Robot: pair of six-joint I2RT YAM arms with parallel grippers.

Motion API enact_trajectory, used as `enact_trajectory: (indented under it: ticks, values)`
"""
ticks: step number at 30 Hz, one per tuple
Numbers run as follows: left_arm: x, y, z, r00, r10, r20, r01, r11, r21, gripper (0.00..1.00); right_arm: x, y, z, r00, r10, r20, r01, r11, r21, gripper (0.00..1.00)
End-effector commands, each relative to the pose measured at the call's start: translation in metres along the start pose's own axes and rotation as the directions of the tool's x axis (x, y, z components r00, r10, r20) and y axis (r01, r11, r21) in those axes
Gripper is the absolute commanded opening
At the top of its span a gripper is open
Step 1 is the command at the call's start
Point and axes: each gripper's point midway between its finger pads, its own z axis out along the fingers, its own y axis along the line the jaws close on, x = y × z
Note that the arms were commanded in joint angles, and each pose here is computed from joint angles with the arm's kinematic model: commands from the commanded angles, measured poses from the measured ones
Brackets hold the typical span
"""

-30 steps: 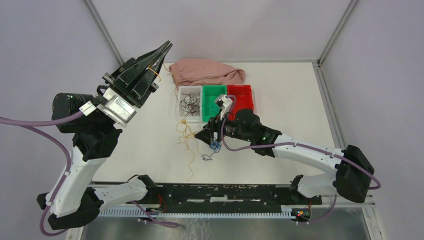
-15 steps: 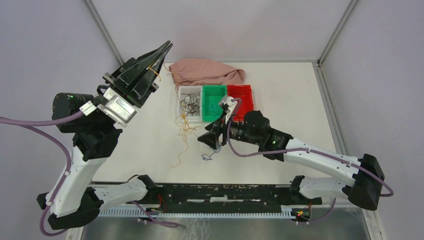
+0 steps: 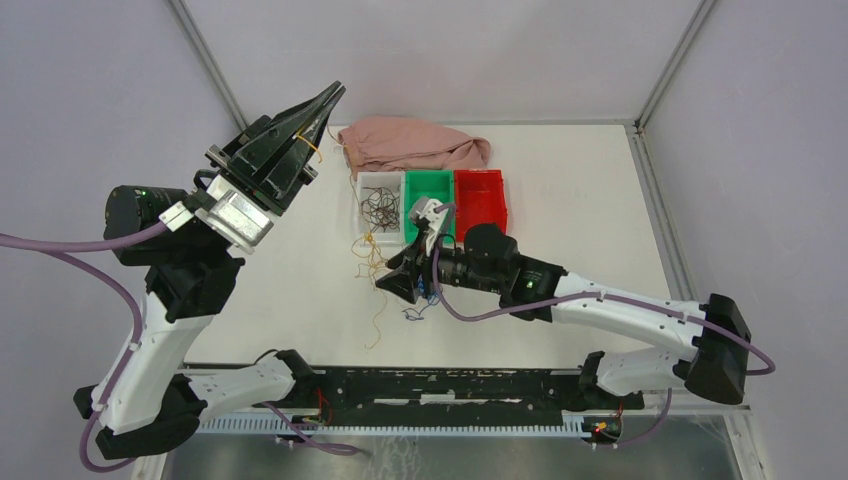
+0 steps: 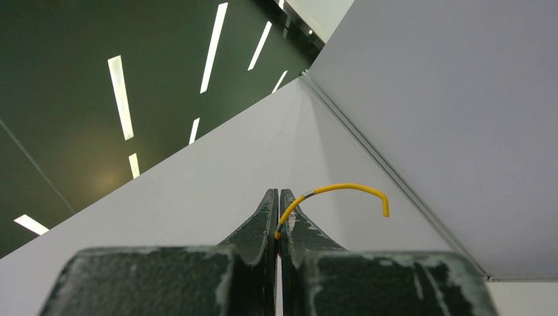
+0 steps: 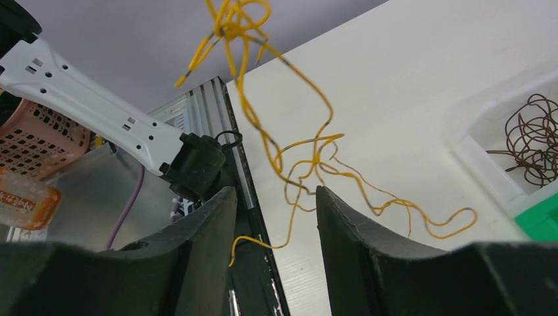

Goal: Untangle the cables
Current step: Untie the cable.

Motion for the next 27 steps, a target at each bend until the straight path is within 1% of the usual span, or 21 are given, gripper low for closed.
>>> enact_trajectory:
  ticks: [1, 4, 5, 8, 10, 11, 12, 14, 15, 19, 21, 22, 23, 25, 27]
  values:
    - [-0.013, 0.008, -0.001, 0.999, 0.011, 0.036, -0.010, 1.000, -0.019, 0.03, -0.033, 0.008, 0.008, 0.996, -0.038, 0.079, 0.038, 0.999, 0.002, 0.46]
    - [-0.015, 0.009, -0.001, 0.999, 0.012, 0.038, -0.011, 1.000, -0.021, 0.03, -0.042, -0.001, 0.010, 0.994, -0.032, 0.102, 0.026, 0.998, 0.060, 0.26]
    - [-0.015, 0.010, -0.001, 0.999, 0.013, 0.038, -0.013, 1.000, -0.023, 0.03, -0.044, -0.004, 0.009, 0.994, -0.032, 0.109, 0.024, 0.997, 0.075, 0.22]
    - [-0.018, 0.011, -0.002, 0.999, 0.013, 0.043, -0.012, 1.000, -0.025, 0.03, -0.048, -0.009, 0.006, 0.991, -0.037, 0.129, 0.023, 0.994, 0.110, 0.20]
    - [-0.018, 0.011, -0.002, 0.999, 0.012, 0.043, -0.011, 1.000, -0.026, 0.03, -0.047, -0.016, 0.003, 0.990, -0.037, 0.135, 0.017, 0.989, 0.147, 0.16]
    - [-0.018, 0.011, -0.002, 0.999, 0.013, 0.044, -0.012, 1.000, -0.027, 0.03, -0.047, -0.017, 0.002, 0.990, -0.036, 0.138, 0.015, 0.989, 0.149, 0.16]
    - [-0.018, 0.011, -0.002, 0.999, 0.012, 0.043, -0.011, 1.000, -0.026, 0.03, -0.047, -0.016, 0.002, 0.989, -0.036, 0.142, 0.015, 0.990, 0.143, 0.22]
    - [-0.019, 0.012, -0.003, 0.999, 0.013, 0.045, -0.012, 1.000, -0.028, 0.03, -0.042, -0.013, 0.003, 0.991, -0.031, 0.131, 0.014, 0.992, 0.125, 0.40]
    - [-0.019, 0.011, -0.003, 0.999, 0.012, 0.045, -0.011, 1.000, -0.027, 0.03, -0.041, -0.013, 0.004, 0.992, -0.027, 0.126, 0.011, 0.992, 0.124, 0.44]
    - [-0.019, 0.011, -0.002, 0.999, 0.009, 0.045, -0.008, 1.000, -0.027, 0.03, -0.039, -0.012, 0.009, 0.991, -0.024, 0.130, 0.008, 0.992, 0.125, 0.51]
    - [-0.019, 0.012, -0.002, 0.999, 0.008, 0.046, -0.007, 1.000, -0.029, 0.03, -0.040, -0.017, 0.012, 0.990, -0.040, 0.134, 0.018, 0.986, 0.164, 0.50]
    - [-0.020, 0.013, -0.002, 0.999, 0.007, 0.047, -0.006, 1.000, -0.031, 0.03, -0.040, -0.020, 0.012, 0.990, -0.049, 0.135, 0.023, 0.982, 0.187, 0.48]
    - [-0.020, 0.013, -0.002, 0.999, 0.005, 0.047, -0.004, 0.999, -0.033, 0.03, -0.040, -0.024, 0.013, 0.989, -0.059, 0.137, 0.029, 0.977, 0.212, 0.44]
    - [-0.022, 0.015, -0.002, 0.999, 0.005, 0.049, -0.004, 0.999, -0.037, 0.03, -0.042, -0.032, 0.012, 0.986, -0.077, 0.147, 0.037, 0.965, 0.260, 0.33]
    - [-0.023, 0.016, -0.003, 0.999, 0.008, 0.048, -0.006, 0.999, -0.039, 0.03, -0.040, -0.036, 0.009, 0.985, -0.094, 0.144, 0.049, 0.957, 0.285, 0.26]
